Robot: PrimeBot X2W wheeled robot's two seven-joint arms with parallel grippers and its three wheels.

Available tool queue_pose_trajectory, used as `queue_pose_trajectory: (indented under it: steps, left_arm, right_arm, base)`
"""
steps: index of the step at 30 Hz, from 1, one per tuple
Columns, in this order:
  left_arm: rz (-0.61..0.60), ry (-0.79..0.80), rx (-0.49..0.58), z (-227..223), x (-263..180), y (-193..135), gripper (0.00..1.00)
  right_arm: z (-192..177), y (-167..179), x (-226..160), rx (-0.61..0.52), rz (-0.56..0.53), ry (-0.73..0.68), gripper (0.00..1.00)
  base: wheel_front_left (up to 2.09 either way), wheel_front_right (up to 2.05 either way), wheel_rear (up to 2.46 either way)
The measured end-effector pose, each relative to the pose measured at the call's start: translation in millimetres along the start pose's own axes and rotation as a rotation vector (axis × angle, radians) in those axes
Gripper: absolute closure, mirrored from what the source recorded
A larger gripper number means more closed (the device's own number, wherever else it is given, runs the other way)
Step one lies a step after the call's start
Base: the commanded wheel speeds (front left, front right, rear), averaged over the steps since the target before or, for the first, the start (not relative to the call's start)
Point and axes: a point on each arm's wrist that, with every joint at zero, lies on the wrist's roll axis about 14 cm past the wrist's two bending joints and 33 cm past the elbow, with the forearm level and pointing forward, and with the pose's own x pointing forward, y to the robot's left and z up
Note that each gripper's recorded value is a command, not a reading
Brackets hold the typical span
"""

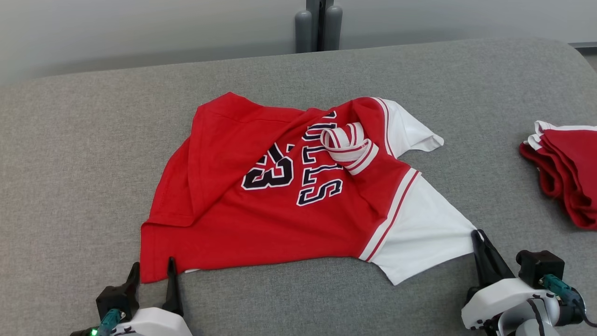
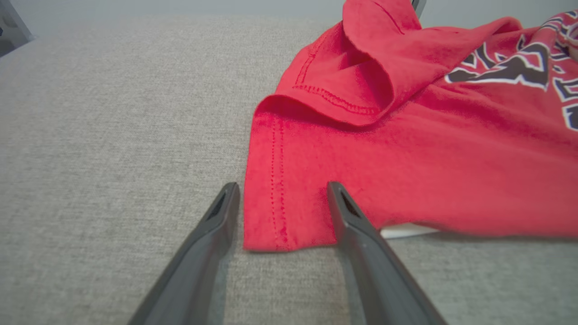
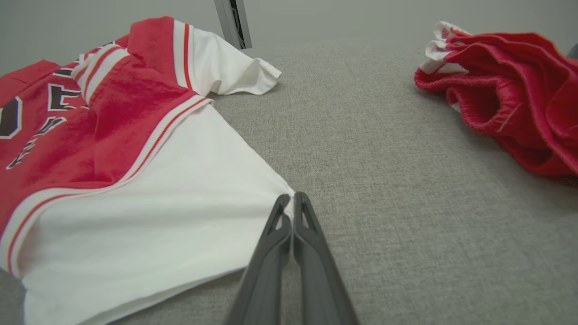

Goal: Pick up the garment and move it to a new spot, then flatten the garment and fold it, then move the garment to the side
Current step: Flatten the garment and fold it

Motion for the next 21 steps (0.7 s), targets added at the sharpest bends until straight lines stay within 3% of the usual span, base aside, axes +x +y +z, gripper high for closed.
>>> queue_pose_trajectory:
  steps: [4,5,6,8,9,13,16,21]
  left_arm:
    - [-0.002,0.024,-0.015,-7,-1,-2,0.00]
    - [-0.001,0.029,-0.021,-8,-1,-2,0.11]
    - [0.002,0.035,-0.030,-10,-2,-1,0.13]
    - [-0.002,0.039,-0.030,-12,-4,-2,0.56]
    - [-0.003,0.041,-0.031,-12,-5,-2,1.00]
    - [-0.017,0.018,-0.040,-5,-6,-5,1.00]
    - [-0.023,-0.080,-0.045,26,-4,-6,1.00]
    - [-0.064,-0.282,-0.032,93,-6,-13,1.00]
  right_arm:
    - [5,0,0,0.007,0.001,-0.017,1.00]
    - [6,1,0,0.007,0.002,-0.020,1.00]
    - [7,2,0,0.007,0.004,-0.024,1.00]
    - [9,3,1,0.008,0.008,-0.030,1.00]
    - [11,4,1,0.011,0.010,-0.034,1.00]
    - [20,9,2,0.022,0.025,-0.064,1.00]
    - [39,13,2,0.054,0.035,-0.122,1.00]
    - [106,29,3,0.083,0.089,-0.315,1.00]
  base:
    - [0.00,0.00,0.00]
    - [0.00,0.00,0.00]
    - [0.00,0.00,0.00]
    - [0.00,0.00,0.00]
    - [0.00,0.00,0.00]
    - [0.00,0.00,0.00]
    - [0.00,0.00,0.00]
    - [0.00,0.00,0.00]
